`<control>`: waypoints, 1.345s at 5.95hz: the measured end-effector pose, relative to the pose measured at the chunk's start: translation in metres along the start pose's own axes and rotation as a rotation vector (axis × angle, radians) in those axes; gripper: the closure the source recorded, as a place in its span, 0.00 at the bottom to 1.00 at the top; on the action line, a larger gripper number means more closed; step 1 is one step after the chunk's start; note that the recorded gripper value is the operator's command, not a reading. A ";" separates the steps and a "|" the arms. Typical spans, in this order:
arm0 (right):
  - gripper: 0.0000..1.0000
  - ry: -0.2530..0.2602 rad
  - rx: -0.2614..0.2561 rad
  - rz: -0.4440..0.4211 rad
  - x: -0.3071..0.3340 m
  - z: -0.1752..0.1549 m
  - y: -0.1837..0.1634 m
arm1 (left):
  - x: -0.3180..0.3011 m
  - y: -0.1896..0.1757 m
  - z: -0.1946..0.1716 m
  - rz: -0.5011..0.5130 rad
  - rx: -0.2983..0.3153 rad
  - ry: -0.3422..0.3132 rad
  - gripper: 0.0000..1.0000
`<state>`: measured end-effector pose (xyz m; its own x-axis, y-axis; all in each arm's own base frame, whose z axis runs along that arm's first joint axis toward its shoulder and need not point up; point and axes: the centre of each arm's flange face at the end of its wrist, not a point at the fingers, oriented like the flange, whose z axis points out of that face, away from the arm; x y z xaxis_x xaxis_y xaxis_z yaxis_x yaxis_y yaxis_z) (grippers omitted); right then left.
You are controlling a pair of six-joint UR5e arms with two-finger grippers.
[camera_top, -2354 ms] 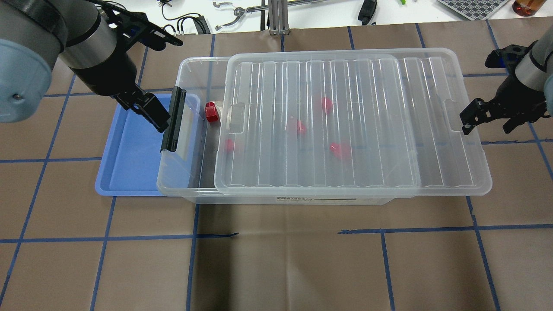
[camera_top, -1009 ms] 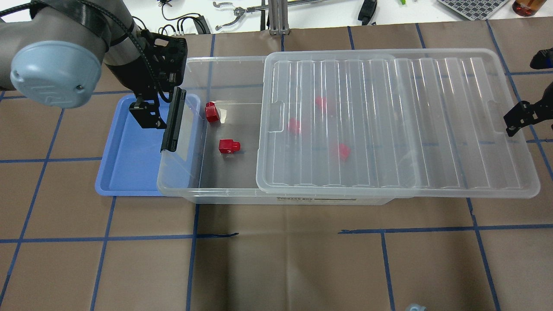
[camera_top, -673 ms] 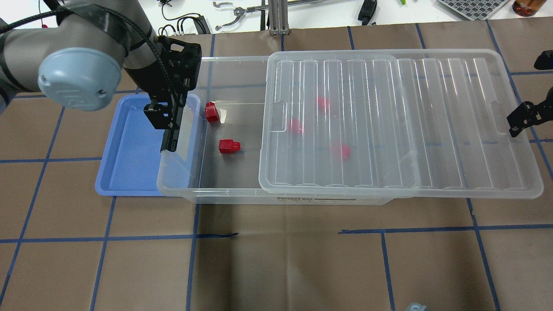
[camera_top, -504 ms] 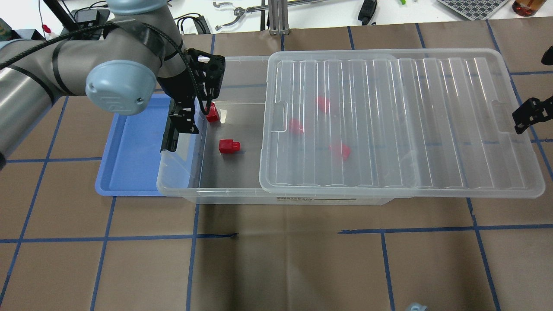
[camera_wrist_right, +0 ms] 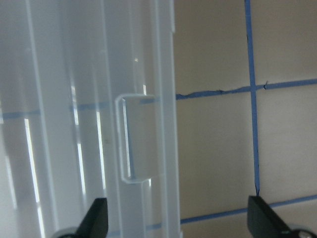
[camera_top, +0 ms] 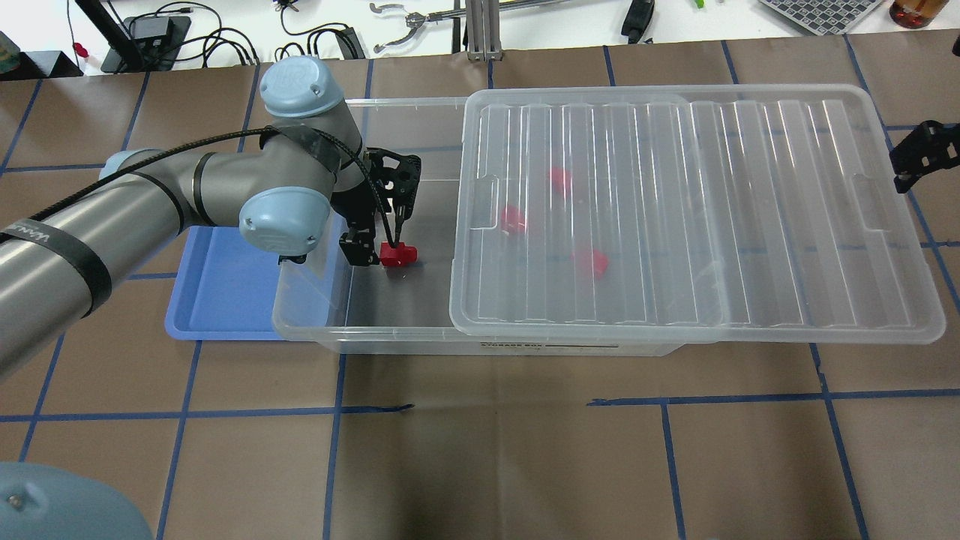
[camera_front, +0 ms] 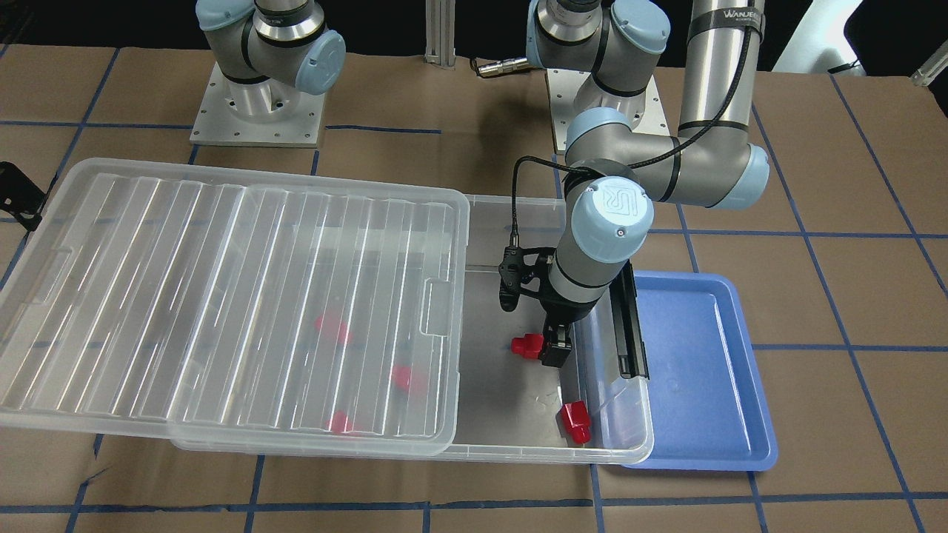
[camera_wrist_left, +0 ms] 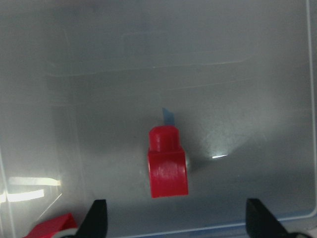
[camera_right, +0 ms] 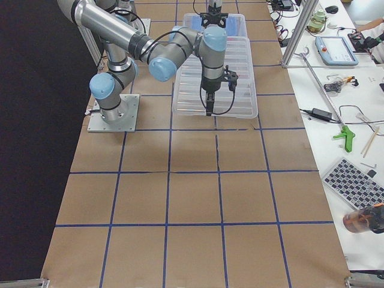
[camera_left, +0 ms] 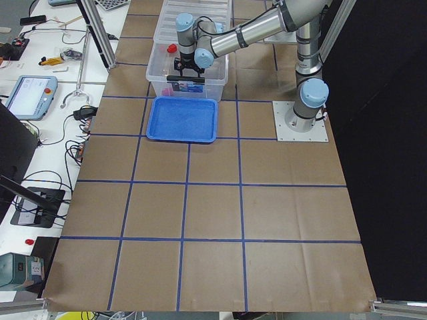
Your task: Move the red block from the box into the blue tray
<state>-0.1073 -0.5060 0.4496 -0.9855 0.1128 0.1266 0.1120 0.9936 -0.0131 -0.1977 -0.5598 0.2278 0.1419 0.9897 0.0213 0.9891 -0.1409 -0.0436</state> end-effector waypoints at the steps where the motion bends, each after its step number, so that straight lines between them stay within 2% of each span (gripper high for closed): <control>1: 0.00 -0.011 -0.017 0.027 -0.036 -0.034 -0.003 | 0.002 0.002 0.023 -0.002 0.007 0.016 0.18; 2: 0.00 -0.024 -0.025 0.051 -0.074 -0.062 -0.002 | 0.000 0.003 0.035 -0.003 0.022 0.014 0.69; 3: 0.00 -0.042 -0.023 0.070 -0.112 -0.081 0.003 | -0.004 0.002 0.044 0.000 0.042 -0.003 0.92; 6: 0.00 -0.081 -0.014 0.052 -0.205 -0.100 0.025 | -0.008 0.002 0.041 -0.003 0.051 -0.041 0.93; 8: 0.00 -0.118 -0.017 0.038 -0.217 -0.102 0.028 | -0.006 0.004 0.003 -0.020 0.051 -0.046 0.93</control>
<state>0.1224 -0.5023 0.5227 -0.9886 0.1506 0.0092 0.1506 0.9886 0.0014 -0.1944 -0.5663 0.2248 0.1187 0.9927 -0.0233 0.9883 -0.1203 -0.0942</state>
